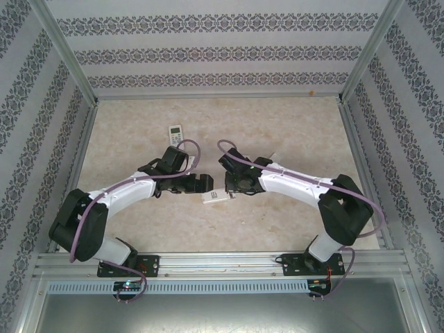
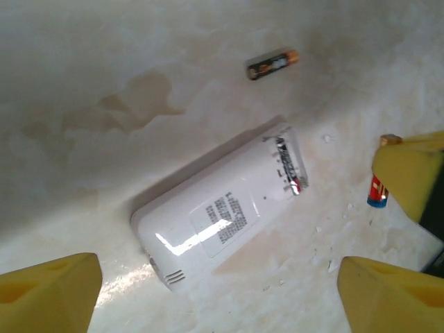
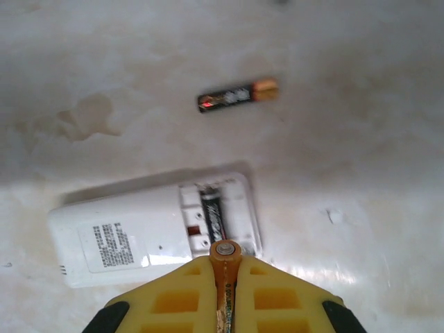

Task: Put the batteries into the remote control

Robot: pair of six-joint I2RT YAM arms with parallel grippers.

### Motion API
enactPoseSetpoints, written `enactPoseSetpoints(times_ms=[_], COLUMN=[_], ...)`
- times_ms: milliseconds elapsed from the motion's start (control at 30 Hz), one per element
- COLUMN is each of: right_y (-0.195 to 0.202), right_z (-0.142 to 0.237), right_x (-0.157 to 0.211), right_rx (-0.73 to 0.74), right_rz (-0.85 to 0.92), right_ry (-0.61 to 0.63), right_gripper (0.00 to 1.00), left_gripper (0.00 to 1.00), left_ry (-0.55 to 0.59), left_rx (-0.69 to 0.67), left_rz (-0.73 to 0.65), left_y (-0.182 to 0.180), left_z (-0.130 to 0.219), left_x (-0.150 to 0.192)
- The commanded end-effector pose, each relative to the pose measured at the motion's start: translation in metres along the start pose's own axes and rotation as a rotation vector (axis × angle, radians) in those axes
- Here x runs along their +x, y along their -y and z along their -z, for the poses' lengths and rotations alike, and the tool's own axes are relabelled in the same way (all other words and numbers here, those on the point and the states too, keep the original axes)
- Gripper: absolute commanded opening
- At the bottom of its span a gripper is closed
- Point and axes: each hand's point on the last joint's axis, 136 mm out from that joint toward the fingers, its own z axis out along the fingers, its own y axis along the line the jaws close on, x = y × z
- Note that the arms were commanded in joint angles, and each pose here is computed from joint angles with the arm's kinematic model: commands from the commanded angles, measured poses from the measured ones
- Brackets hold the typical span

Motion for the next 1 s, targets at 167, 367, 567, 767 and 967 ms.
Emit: enactPoseSetpoints(times_ms=[167,367,567,767,967], right_y=[-0.004,-0.002,0.002,0.004,0.009], right_z=[-0.024,-0.037,-0.047,-0.048,-0.051], right_x=[-0.014,-0.008,0.006,0.015,0.02], right_rx=[0.004,-0.011,-0.019,-0.019,0.0], right_rz=[0.209,0.203,0.19,0.19,0.183], right_ry=[0.036,0.004,-0.042,-0.073,-0.084], right_gripper=[0.11,0.11,0.11,0.11,0.13], left_gripper=[1.0,1.0,1.0,1.0,1.0], left_ry=[0.074,0.095,0.11,0.108,0.108], left_rx=[-0.002,-0.022,-0.027,-0.023,-0.024], left_rz=[0.154,0.205,0.224,0.228,0.228], left_y=[-0.006,-0.013,-0.017,-0.016,-0.017], left_z=[0.004,0.006,0.009,0.009,0.009], left_x=[-0.008,-0.004,-0.001,0.0,0.001])
